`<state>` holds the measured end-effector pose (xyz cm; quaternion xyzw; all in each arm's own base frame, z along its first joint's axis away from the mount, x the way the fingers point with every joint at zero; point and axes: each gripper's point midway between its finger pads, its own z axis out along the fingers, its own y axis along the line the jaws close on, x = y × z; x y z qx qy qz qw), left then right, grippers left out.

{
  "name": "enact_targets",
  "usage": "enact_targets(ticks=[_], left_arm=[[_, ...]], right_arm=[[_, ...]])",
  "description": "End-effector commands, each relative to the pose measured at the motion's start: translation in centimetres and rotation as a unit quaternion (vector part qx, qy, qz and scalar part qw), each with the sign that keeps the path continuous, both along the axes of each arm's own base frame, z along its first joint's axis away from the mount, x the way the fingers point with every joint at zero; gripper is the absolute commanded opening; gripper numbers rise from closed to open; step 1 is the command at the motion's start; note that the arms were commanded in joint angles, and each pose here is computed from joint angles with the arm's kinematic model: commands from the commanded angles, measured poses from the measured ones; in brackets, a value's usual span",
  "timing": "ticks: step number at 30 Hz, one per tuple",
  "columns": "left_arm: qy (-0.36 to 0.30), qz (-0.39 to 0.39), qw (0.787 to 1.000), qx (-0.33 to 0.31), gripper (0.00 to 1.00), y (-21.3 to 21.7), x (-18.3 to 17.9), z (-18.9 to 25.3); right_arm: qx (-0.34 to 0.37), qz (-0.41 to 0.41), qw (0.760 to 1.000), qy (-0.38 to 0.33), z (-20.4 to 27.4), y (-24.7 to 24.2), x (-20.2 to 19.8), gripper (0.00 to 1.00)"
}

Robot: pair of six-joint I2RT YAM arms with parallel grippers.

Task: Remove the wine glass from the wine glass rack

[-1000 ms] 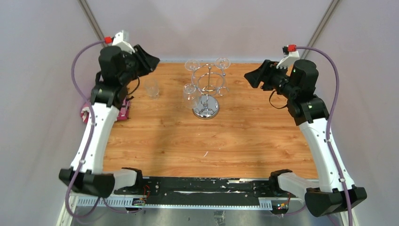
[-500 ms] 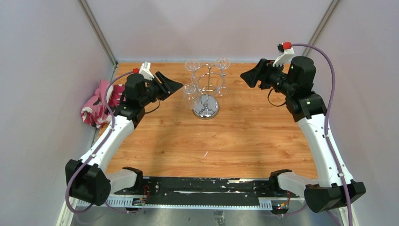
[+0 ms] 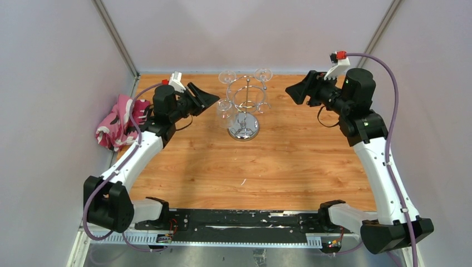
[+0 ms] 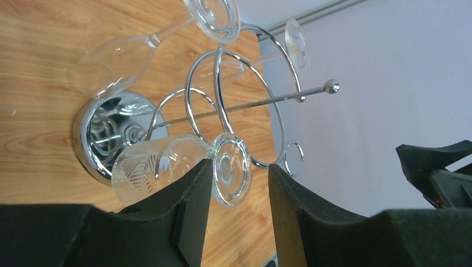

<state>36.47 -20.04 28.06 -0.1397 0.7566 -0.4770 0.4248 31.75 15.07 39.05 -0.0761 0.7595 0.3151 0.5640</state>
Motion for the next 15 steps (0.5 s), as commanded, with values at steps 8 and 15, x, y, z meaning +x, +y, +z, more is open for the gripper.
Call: enact_targets(ticks=[8, 15], left_arm=[[-0.006, -0.019, 1.0, 0.008, 0.47, -1.3, 0.6, -0.5], [-0.01, -0.026, 1.0, 0.007, 0.47, -1.8, 0.5, -0.1]], right_arm=[[-0.007, -0.015, 1.0, -0.022, 0.4, -0.5, -0.4, 0.72], [-0.007, -0.025, 0.999, -0.024, 0.4, -0.8, -0.2, 0.72]])
